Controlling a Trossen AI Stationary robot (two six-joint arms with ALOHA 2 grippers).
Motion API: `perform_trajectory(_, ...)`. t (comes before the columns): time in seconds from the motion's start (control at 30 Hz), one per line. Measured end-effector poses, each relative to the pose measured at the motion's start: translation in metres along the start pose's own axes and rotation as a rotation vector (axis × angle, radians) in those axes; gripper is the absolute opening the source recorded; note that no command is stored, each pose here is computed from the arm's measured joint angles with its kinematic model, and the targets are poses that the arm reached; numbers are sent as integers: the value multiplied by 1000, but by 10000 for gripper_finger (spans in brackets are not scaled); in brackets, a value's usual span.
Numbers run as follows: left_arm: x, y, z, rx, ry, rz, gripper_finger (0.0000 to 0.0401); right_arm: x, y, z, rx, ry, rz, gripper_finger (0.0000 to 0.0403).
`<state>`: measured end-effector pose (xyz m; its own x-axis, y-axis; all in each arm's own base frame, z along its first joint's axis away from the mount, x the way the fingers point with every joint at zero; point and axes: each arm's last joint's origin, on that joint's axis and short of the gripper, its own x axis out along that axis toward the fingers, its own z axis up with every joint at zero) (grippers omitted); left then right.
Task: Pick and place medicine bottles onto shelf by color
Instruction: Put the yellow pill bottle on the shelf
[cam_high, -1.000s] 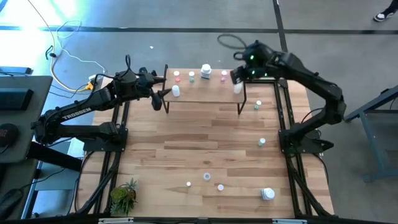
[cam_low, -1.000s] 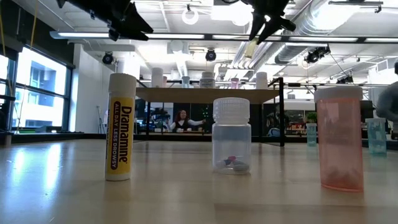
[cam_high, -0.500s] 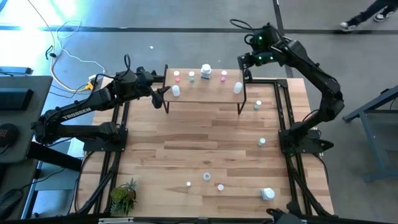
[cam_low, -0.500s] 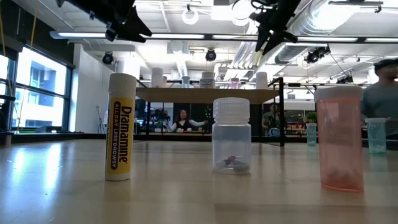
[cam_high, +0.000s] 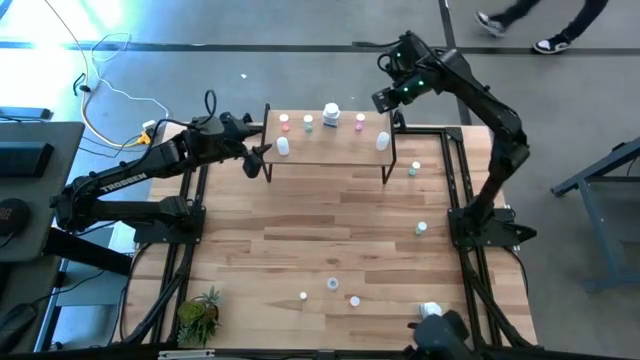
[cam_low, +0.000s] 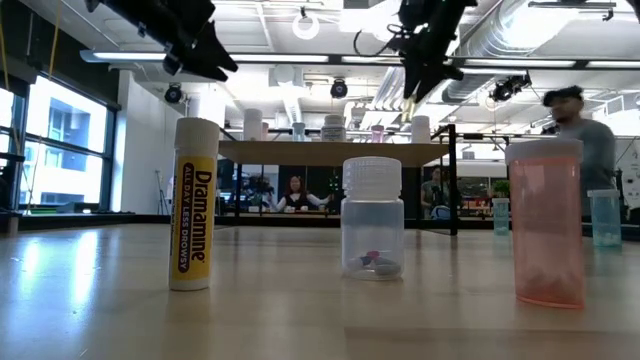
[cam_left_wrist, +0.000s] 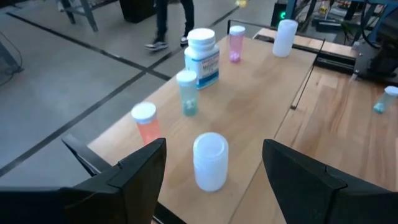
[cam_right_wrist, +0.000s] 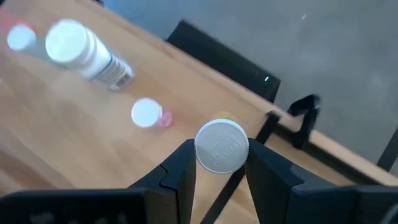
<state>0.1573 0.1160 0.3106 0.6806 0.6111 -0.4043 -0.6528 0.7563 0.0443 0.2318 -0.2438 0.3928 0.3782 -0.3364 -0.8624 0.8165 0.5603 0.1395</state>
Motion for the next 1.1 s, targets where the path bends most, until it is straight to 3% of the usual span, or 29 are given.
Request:
perform_trajectory(0.47,0,0,-1,1,12,0,257,50,1,1,-32,198,6,113)
perform_trajectory(1.1,0,1,-1,1,11,19,257,65,0,-2,-77,273,2,113)
